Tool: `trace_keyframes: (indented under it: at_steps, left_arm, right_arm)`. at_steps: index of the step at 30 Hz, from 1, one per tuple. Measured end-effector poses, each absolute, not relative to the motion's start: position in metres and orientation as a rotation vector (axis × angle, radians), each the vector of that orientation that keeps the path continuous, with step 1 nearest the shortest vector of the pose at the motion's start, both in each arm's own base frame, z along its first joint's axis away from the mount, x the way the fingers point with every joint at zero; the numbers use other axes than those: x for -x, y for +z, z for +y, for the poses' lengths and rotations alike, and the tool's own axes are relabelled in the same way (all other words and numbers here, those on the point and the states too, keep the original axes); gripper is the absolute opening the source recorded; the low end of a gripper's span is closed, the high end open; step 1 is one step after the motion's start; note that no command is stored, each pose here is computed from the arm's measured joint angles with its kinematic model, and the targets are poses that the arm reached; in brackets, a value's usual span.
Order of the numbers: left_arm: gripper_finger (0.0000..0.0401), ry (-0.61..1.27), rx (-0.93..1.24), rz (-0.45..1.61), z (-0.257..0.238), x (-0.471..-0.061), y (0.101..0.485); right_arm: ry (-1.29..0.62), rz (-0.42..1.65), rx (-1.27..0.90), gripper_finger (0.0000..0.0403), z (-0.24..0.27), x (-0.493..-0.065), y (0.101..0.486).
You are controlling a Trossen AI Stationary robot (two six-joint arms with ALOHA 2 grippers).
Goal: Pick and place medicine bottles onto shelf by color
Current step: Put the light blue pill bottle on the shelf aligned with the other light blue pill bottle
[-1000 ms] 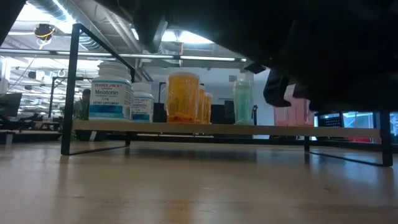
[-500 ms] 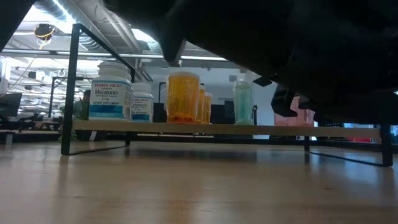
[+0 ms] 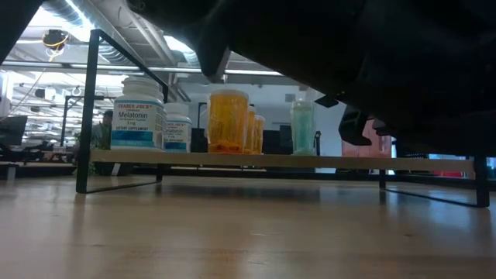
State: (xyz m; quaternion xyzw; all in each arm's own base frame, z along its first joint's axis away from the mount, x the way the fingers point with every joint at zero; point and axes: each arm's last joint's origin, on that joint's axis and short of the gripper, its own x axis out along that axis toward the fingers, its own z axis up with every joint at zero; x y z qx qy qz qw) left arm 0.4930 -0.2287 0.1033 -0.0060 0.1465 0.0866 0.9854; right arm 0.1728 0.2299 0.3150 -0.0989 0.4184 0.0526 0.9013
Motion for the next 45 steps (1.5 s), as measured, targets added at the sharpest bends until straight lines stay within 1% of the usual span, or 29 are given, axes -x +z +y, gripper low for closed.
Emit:
trace_keyframes:
  at_steps: [6, 11, 15, 19, 27, 32, 36, 40, 45]
  left_arm:
    - [0.0099, 0.186, 0.008, 0.290, -0.233, -0.490, 0.103]
    - [0.0099, 0.208, 0.003, 0.270, -0.244, -0.484, 0.113]
    - [0.0098, 0.261, -0.003, 0.244, -0.251, -0.479, 0.122]
    - [0.0098, 0.300, -0.011, 0.269, -0.254, -0.473, 0.127]
    - [0.0098, 0.409, -0.028, 0.305, -0.264, -0.449, 0.166]
    - [0.0098, 0.523, -0.044, 0.296, -0.271, -0.425, 0.195]
    - [0.0097, 0.584, -0.014, 0.308, -0.273, -0.404, 0.209]
    - [0.0097, 0.645, 0.059, 0.327, -0.271, -0.387, 0.208]
    - [0.0097, 0.697, 0.114, 0.334, -0.266, -0.383, 0.198]
  right_arm:
    - [0.108, 0.865, 0.202, 0.0204, 0.230, -0.173, 0.315]
    - [0.107, 0.865, 0.202, 0.0204, 0.230, -0.173, 0.315]
    - [0.106, 0.865, 0.202, 0.0204, 0.230, -0.173, 0.315]
    - [0.106, 0.864, 0.202, 0.0204, 0.230, -0.173, 0.315]
    - [0.107, 0.863, 0.200, 0.0204, 0.230, -0.173, 0.315]
    - [0.107, 0.862, 0.199, 0.0204, 0.230, -0.173, 0.315]
    - [0.108, 0.861, 0.198, 0.0204, 0.230, -0.173, 0.315]
    - [0.109, 0.859, 0.195, 0.0204, 0.231, -0.173, 0.315]
    - [0.110, 0.858, 0.195, 0.0204, 0.231, -0.173, 0.315]
